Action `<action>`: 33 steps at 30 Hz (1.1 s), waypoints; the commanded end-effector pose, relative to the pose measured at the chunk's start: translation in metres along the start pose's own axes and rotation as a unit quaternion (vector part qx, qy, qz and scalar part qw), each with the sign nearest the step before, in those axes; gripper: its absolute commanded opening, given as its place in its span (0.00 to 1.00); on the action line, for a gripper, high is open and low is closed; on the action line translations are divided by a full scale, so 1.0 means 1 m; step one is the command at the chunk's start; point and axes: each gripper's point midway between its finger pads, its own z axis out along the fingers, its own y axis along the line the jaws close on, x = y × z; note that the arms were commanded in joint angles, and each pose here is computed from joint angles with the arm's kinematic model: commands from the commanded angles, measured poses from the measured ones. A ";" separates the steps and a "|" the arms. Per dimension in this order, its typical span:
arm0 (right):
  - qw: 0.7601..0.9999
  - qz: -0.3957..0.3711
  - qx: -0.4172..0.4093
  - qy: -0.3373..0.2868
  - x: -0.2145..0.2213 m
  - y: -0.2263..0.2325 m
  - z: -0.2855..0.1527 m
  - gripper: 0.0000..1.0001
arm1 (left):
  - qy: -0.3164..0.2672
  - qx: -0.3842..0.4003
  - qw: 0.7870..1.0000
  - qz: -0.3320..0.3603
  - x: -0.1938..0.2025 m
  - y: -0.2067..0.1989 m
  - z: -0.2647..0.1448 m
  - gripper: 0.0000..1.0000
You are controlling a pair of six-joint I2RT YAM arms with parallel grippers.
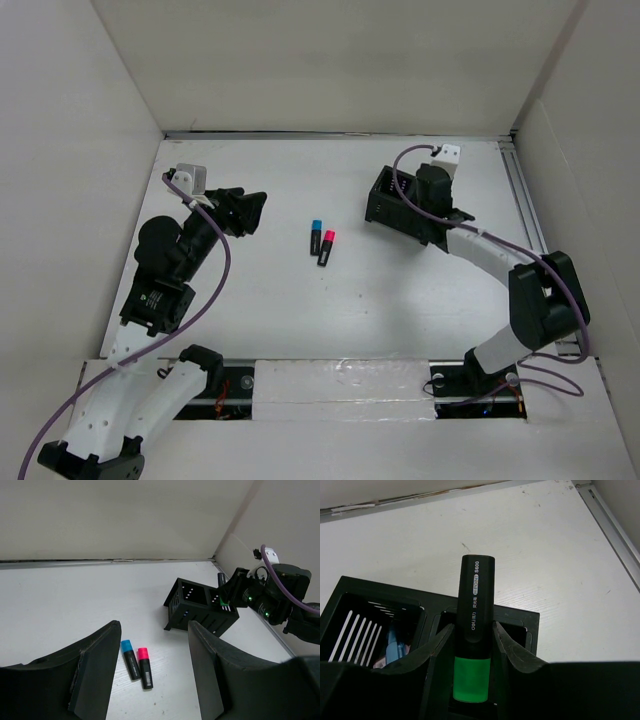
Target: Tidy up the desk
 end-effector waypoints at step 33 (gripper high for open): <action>0.932 -0.095 -0.325 0.132 0.117 0.228 -0.140 0.67 | -0.032 0.014 0.999 0.003 -0.017 -0.008 -0.004 0.52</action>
